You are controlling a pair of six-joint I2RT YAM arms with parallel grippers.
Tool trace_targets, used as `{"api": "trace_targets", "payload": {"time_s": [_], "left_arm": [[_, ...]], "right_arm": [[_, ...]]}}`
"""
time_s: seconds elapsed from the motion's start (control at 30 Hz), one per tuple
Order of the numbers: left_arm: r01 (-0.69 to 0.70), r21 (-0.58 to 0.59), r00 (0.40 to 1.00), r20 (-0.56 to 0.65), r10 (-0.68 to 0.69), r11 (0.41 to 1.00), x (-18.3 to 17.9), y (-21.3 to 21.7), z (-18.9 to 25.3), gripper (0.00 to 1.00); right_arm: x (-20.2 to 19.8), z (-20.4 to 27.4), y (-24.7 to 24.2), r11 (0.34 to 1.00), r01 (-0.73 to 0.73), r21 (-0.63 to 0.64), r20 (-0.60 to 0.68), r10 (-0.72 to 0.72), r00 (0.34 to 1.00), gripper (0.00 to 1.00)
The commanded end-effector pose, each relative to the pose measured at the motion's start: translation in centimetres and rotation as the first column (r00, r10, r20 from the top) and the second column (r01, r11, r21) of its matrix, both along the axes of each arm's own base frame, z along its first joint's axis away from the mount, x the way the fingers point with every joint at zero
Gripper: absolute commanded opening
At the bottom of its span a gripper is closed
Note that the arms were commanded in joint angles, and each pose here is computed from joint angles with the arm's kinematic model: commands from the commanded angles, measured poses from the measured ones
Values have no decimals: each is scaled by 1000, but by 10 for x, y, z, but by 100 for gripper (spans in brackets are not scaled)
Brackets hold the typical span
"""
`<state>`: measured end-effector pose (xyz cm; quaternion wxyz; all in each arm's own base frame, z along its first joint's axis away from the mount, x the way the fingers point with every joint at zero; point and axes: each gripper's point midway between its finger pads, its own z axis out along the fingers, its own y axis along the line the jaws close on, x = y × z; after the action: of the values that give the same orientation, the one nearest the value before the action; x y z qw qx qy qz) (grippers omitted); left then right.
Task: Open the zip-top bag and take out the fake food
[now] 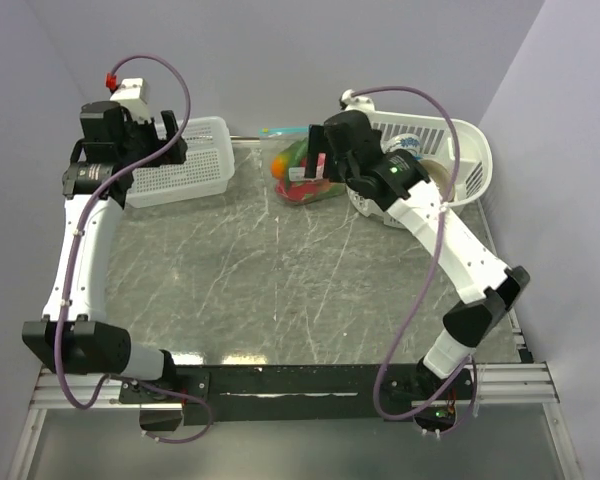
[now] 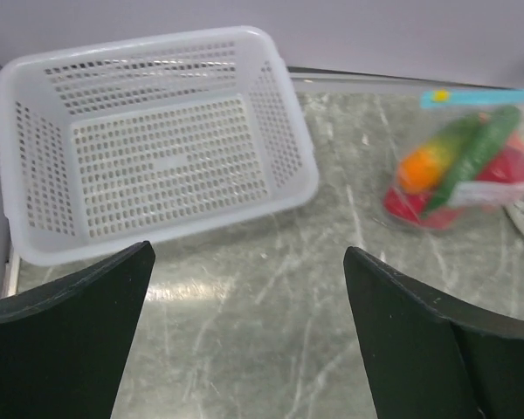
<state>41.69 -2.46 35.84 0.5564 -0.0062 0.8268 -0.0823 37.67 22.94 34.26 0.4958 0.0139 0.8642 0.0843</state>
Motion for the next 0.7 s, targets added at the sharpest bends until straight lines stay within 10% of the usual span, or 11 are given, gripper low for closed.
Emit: {"api": "trace_targets", "payload": {"time_s": [0.0, 0.4, 0.67], "left_arm": [[-102, 107, 995, 28, 100, 989, 54, 26, -23, 97], [-94, 133, 992, -75, 104, 987, 169, 30, -112, 97], [-47, 151, 989, -133, 67, 987, 153, 29, -157, 97]], "right_arm": [[7, 63, 4, 996, -18, 88, 180, 2, 984, 100], [87, 76, 18, 987, 84, 137, 291, -121, 949, 100], [159, 55, 68, 999, -23, 47, 460, -1, 888, 100]]}}
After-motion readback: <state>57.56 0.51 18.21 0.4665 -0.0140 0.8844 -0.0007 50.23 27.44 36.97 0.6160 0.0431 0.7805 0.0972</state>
